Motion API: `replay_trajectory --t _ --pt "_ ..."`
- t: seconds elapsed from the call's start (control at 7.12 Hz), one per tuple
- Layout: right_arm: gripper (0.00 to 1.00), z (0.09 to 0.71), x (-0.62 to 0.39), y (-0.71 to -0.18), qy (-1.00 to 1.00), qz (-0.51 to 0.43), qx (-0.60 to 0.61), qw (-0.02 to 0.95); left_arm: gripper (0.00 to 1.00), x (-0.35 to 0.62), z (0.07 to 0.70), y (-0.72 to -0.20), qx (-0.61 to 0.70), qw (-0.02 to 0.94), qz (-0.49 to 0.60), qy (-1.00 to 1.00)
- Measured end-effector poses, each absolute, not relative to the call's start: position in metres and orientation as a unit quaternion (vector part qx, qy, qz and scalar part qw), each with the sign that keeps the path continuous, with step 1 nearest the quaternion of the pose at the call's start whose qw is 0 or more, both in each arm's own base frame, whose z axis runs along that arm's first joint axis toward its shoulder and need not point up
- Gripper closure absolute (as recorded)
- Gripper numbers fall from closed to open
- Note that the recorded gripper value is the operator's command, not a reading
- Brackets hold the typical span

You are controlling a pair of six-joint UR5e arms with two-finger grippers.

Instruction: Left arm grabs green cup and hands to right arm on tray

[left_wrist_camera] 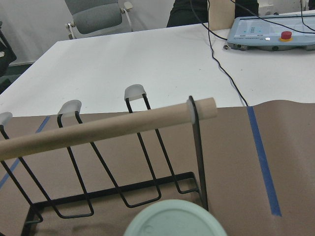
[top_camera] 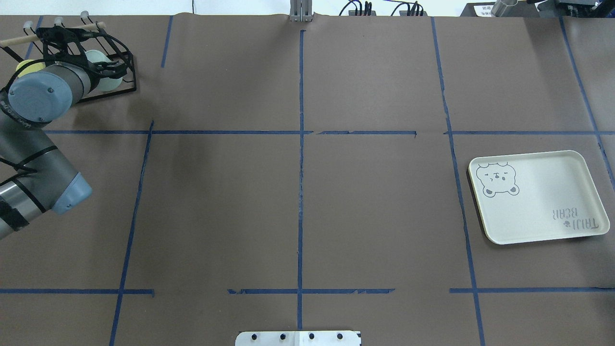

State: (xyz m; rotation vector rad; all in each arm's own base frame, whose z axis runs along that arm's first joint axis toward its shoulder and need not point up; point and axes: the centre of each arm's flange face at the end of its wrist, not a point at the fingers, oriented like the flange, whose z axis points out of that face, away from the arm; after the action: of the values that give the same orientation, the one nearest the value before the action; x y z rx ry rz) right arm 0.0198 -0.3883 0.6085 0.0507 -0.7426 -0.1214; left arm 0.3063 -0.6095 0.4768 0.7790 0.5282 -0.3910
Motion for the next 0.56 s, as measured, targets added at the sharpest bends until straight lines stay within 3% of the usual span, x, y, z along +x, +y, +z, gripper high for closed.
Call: replay_trajectory --t 0.14,0.56 --pt "0.0 0.6085 0.0198 -0.3883 -0.363 -0.059 0.025 0.93 0.0 0.3051 0.4768 -0.6101 0.373 0.873 -0.188 0.252" --pt "0.0 0.6082 0.0197 -0.3882 -0.363 -0.059 0.025 0.93 0.52 0.3041 0.4763 -0.6107 0.373 0.872 -0.189 0.253"
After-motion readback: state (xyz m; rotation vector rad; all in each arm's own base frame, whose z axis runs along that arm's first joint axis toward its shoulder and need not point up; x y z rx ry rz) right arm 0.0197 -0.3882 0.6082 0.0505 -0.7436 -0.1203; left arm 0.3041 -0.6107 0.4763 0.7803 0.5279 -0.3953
